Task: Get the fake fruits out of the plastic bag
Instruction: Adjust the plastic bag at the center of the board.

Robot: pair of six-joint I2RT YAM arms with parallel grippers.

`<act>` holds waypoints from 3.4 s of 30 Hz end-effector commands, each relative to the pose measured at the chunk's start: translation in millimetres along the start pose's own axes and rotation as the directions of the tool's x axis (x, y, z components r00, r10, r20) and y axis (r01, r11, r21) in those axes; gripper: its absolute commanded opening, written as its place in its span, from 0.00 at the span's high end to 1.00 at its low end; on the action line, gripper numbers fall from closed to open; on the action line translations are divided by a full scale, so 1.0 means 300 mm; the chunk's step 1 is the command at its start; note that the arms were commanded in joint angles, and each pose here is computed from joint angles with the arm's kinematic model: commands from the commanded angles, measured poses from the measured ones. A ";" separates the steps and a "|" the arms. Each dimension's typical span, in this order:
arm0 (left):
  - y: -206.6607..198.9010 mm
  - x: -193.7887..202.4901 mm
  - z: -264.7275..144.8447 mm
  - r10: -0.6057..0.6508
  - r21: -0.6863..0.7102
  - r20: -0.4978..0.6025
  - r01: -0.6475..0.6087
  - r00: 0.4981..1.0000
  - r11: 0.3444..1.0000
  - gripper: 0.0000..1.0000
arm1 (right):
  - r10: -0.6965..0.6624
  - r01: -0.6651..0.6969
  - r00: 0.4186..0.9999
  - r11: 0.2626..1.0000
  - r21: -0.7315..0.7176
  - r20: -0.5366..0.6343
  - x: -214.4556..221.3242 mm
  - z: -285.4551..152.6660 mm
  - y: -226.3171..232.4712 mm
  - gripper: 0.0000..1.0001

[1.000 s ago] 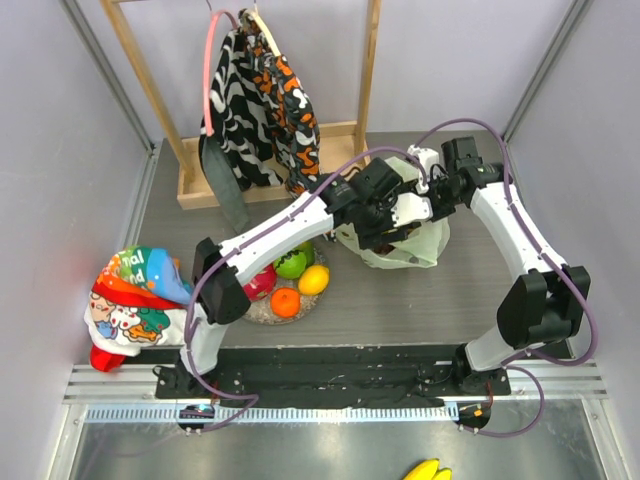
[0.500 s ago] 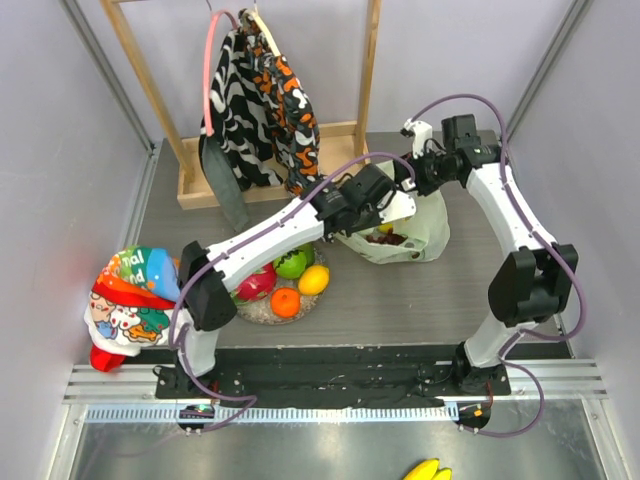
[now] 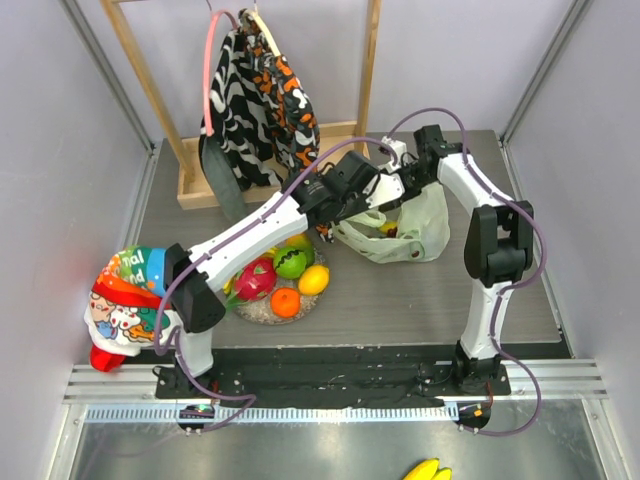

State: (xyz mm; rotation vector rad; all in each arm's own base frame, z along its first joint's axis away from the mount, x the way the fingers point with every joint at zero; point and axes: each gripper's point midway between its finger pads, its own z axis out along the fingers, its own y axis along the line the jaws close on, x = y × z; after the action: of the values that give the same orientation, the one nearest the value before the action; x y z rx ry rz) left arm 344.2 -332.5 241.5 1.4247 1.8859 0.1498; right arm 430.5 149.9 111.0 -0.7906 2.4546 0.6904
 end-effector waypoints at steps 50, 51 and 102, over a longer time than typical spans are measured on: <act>-0.004 -0.010 -0.060 -0.025 0.026 0.040 0.024 0.999 0.999 1.00 | -0.080 0.075 0.995 0.994 -0.075 -0.065 -0.177 0.251 0.014 0.36; 0.000 -0.018 -0.065 -0.027 0.025 0.048 0.026 0.998 0.999 1.00 | -0.075 0.069 0.995 0.995 -0.077 -0.069 -0.171 0.248 0.015 0.39; -0.256 0.025 -0.015 0.021 0.163 -0.015 -0.019 1.000 0.986 1.00 | -0.013 0.033 0.993 0.986 0.166 -0.119 0.298 -0.378 0.157 0.71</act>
State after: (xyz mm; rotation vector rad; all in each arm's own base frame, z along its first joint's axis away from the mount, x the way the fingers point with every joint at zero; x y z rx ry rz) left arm 283.5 -351.8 151.8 1.7163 1.9897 0.0975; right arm 273.8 77.8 100.7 -0.7297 2.7968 0.4906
